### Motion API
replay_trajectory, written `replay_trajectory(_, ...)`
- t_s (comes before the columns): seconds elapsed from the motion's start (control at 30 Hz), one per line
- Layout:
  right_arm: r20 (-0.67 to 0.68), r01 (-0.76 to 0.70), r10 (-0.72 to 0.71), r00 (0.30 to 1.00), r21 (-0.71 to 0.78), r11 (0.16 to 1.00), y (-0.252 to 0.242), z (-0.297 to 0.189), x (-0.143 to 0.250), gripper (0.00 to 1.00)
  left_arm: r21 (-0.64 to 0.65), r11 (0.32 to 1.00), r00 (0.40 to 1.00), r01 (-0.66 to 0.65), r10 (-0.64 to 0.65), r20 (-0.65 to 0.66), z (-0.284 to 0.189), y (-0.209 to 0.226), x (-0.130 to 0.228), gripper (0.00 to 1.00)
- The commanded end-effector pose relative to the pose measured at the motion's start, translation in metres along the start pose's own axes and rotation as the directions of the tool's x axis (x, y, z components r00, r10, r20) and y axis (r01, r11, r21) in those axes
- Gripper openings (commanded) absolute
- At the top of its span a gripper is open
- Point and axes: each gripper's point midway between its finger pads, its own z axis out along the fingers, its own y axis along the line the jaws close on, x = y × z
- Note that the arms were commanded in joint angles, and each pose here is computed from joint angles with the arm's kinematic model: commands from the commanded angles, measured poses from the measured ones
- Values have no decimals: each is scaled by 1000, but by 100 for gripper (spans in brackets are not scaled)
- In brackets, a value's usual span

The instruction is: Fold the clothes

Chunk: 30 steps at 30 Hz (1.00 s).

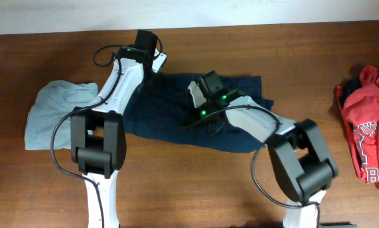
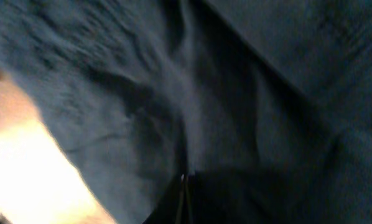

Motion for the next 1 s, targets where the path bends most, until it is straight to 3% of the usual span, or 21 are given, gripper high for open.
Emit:
replay_trajectory(0.0, -68, -44, 46, 997, 28, 999, -10, 19, 17, 4, 42, 999, 999, 8, -6, -44, 28, -9, 8, 24)
replay_trajectory(0.27, -360, -152, 211, 909, 186, 971, -34, 4, 98, 4, 18, 996, 997, 83, -83, -4, 36, 14, 1, 24)
replay_trajectory(0.43, -370, -135, 202, 907, 200, 970, -39, -4, 100, 4, 5, 993, 993, 114, -114, -7, 12, 34, -1, 24)
replay_trajectory(0.57, -343, -123, 183, 921, 190, 974, -39, -17, 92, 4, 15, 976, 976, 217, -216, -37, -46, 46, 2, 42)
replay_trajectory(0.67, -311, -115, 166, 936, 177, 977, -34, -30, 84, 4, 119, 958, 964, 262, -255, -71, -67, 43, 13, 43)
replay_trajectory(0.83, -163, 28, -6, 987, 130, 991, -8, -71, 52, 5, 237, 895, 921, 379, -340, -190, -81, 52, 49, 44)
replay_trajectory(0.93, -43, 73, -66, 997, 191, 979, -2, -105, 33, 23, 301, 835, 883, 461, -400, -244, -79, 62, 68, 45)
replay_trajectory(0.97, 3, 84, -87, 996, 226, 971, 0, -121, 27, 38, 348, 793, 864, 499, -427, -266, -78, 64, 74, 46)
